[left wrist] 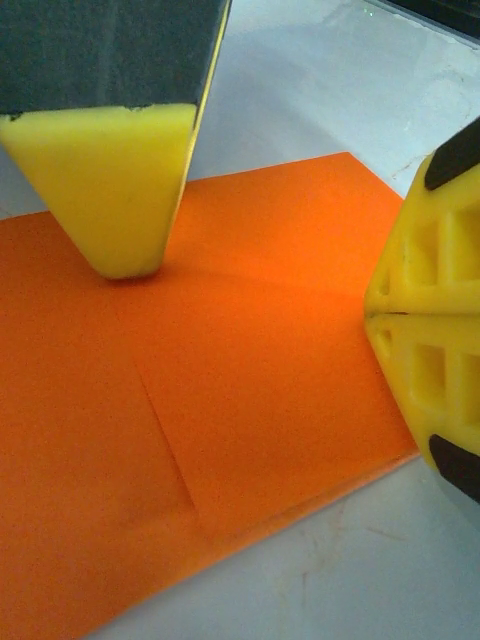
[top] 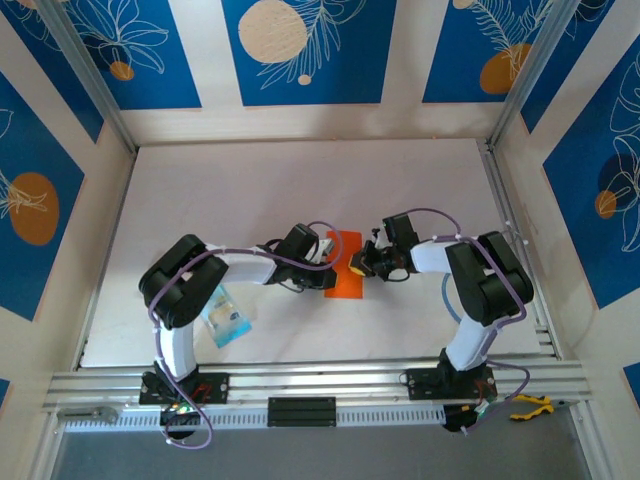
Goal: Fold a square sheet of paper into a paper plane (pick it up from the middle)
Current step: Fold the triangle a second time at the center of the table.
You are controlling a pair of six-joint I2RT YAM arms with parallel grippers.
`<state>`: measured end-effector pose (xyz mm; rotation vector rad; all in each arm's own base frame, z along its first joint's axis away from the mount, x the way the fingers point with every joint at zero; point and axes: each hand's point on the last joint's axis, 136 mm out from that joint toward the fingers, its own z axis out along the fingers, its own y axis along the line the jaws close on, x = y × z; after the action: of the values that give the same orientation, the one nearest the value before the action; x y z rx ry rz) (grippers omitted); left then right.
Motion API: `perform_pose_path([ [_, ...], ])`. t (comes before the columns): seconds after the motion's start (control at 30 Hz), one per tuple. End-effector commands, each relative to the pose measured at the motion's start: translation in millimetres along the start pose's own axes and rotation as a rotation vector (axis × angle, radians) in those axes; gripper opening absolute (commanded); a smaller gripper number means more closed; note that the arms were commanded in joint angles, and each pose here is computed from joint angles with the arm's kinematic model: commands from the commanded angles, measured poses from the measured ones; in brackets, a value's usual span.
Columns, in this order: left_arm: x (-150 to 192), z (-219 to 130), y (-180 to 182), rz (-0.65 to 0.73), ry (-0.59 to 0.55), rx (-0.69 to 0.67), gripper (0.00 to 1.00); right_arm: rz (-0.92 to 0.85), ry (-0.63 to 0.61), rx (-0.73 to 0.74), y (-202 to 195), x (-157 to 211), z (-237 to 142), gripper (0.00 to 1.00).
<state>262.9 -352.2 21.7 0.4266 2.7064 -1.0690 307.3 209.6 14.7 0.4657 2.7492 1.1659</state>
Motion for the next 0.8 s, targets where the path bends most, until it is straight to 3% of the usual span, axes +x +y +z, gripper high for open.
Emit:
perform_pose_path([
  [0.0, 20.3, -6.2, 15.3, -0.051, 0.067, -0.064, 0.01, 0.066, -0.005, 0.09, -32.0, 2.7, 3.2, 0.0],
  [0.3, -18.1, -13.0, -32.0, -0.023, 0.007, 0.073, 0.05, 0.056, 0.006, 0.084, -30.0, 5.6, 2.6, 0.0],
  [0.77, -23.8, 15.6, -34.4, -0.046, 0.061, 0.058, 0.05, 0.064, 0.013, 0.076, -29.4, 6.9, 2.7, 0.0],
])
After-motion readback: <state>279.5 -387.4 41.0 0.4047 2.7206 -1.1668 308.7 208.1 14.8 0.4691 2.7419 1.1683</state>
